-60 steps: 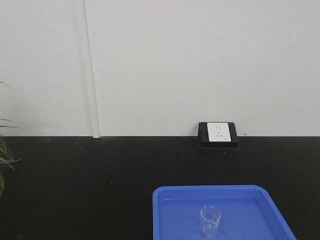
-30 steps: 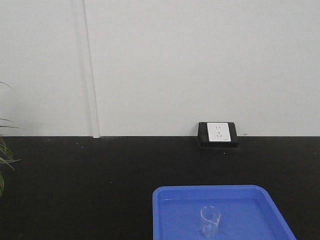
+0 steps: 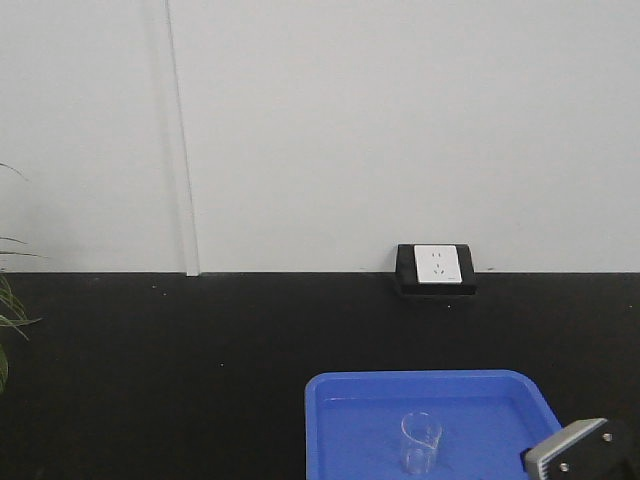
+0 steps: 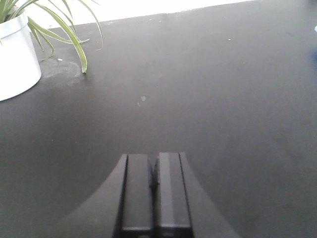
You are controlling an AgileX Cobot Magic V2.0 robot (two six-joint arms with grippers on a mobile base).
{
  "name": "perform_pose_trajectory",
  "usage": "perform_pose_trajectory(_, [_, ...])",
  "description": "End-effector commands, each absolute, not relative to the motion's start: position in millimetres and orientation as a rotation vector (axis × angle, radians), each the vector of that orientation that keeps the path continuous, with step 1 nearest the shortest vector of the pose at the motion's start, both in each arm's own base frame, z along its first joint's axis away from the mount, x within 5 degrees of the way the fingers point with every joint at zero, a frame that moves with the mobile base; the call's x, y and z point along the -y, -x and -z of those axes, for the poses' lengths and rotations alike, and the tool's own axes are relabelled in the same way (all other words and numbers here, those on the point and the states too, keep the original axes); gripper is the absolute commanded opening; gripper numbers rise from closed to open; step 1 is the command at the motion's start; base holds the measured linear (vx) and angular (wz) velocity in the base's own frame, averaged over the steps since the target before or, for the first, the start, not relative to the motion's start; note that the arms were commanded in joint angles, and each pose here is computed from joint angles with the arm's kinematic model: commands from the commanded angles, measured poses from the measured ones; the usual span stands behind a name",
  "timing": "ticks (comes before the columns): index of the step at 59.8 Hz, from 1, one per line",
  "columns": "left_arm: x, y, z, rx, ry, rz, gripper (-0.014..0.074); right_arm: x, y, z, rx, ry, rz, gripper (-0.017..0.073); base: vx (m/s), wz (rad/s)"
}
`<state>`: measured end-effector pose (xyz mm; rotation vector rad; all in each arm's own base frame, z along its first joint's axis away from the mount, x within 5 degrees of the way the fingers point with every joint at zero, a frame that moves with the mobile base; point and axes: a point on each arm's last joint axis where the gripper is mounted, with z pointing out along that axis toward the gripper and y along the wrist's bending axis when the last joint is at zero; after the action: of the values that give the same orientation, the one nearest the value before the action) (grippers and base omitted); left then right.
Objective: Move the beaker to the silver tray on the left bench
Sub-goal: 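Lower the right gripper around the glass beaker in the blue tray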
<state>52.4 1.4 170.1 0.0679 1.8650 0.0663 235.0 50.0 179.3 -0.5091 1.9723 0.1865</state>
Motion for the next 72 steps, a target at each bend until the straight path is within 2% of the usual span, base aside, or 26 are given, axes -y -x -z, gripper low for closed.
perform_pose_trajectory(1, [-1, -54, -171, -1.796, -0.070, -0.056, 0.0001, -62, -258, -177, -1.901, 0.523, -0.255, 0.0484, 0.00, 0.00])
perform_pose_trajectory(11, [-1, -54, -171, -1.796, -0.070, -0.056, 0.0001, -74, -293, -153, -1.910, 0.540, -0.314, 0.0531, 0.00, 0.00])
perform_pose_trajectory(20, [-1, -54, -171, -1.796, -0.070, -0.056, 0.0001, -77, -318, -138, -1.932, 0.521, -0.315, 0.0606, 0.00, 0.00])
perform_pose_trajectory(27, [-1, -54, -171, -1.796, -0.070, -0.056, 0.0001, -79, -336, -132, -1.927, 0.517, -0.314, 0.0629, 0.00, 0.00])
perform_pose_trajectory(49, [-1, -54, -171, -1.796, -0.070, -0.056, 0.0001, -87, -381, -120, -1.876, 0.489, -0.342, 0.0615, 0.00, 0.00])
perform_pose_trajectory(72, [-1, -54, -171, -1.796, -0.070, -0.056, 0.0001, -95, -389, -117, -1.743, 0.502, -0.422, 0.0526, 0.00, 0.00])
